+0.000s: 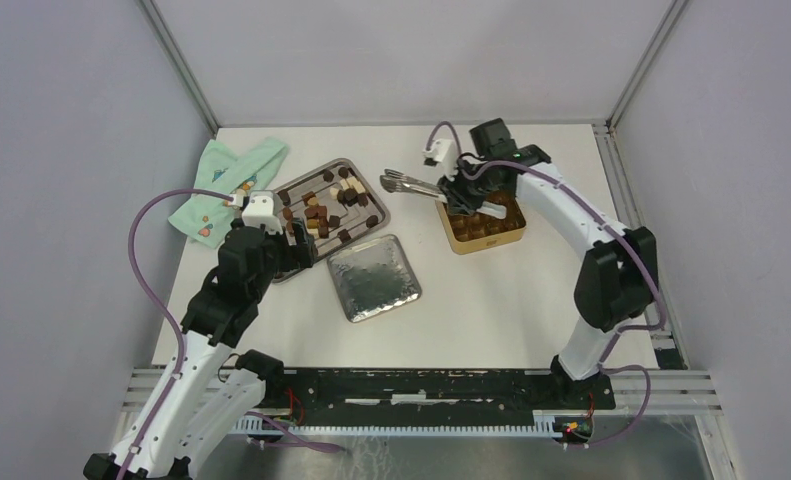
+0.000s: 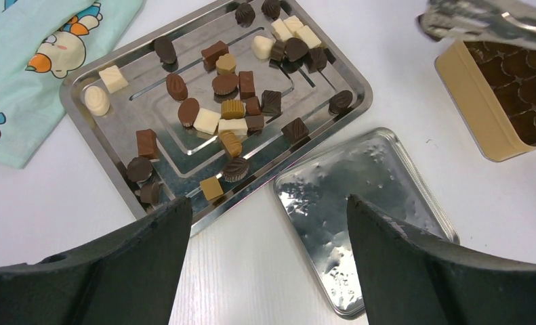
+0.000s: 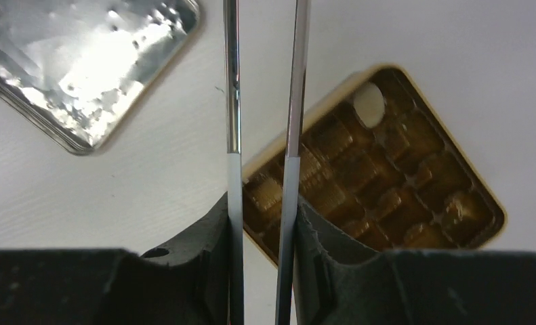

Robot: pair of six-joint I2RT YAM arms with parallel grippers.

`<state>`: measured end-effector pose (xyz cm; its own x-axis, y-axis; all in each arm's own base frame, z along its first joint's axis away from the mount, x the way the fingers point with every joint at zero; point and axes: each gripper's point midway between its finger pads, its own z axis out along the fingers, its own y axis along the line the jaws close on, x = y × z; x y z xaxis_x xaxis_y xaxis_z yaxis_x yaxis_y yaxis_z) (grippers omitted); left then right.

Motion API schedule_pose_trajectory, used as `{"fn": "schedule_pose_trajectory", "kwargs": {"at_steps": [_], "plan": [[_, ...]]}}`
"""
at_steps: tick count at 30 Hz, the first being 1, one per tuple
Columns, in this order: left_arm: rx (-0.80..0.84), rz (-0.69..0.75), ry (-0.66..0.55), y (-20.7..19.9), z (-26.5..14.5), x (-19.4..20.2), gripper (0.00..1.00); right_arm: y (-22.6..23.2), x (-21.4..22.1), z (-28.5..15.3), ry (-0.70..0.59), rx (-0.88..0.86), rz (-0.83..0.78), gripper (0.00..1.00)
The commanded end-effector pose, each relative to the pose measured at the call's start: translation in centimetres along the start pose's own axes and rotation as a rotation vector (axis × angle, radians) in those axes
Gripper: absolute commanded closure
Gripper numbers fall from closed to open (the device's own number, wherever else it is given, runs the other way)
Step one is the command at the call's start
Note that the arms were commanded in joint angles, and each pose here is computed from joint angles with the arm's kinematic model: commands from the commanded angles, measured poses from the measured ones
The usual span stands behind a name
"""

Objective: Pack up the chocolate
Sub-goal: Pick up the fake chocolate from the plate, then place the fake chocolate in the packing box.

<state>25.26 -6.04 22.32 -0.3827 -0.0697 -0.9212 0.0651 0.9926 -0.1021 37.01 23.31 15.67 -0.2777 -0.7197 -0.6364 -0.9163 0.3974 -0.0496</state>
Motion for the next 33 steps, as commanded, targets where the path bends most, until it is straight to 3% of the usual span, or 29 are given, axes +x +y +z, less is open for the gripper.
{"fn": "schedule_pose_trajectory", "kwargs": {"at_steps": [1, 9, 23, 33], "plan": [[-0.001, 0.036, -0.046, 0.2, 0.0, -1.2, 0.11, -3.8, 2.1, -4.3, -0.142, 0.09, 0.101, 0.85], [0.009, 0.042, -0.026, -0.1, 0.4, -0.8, 0.11, -6.7, 10.1, -6.0, -0.091, 0.214, 0.252, 0.85], [0.021, 0.044, -0.024, -0.3, 0.4, -0.7, 0.11, -8.3, 13.0, -5.3, -0.027, 0.27, 0.324, 0.81], [0.027, 0.044, -0.023, -0.4, 0.5, -0.7, 0.11, -8.2, 14.3, -4.2, 0.012, 0.25, 0.346, 0.71]]}}
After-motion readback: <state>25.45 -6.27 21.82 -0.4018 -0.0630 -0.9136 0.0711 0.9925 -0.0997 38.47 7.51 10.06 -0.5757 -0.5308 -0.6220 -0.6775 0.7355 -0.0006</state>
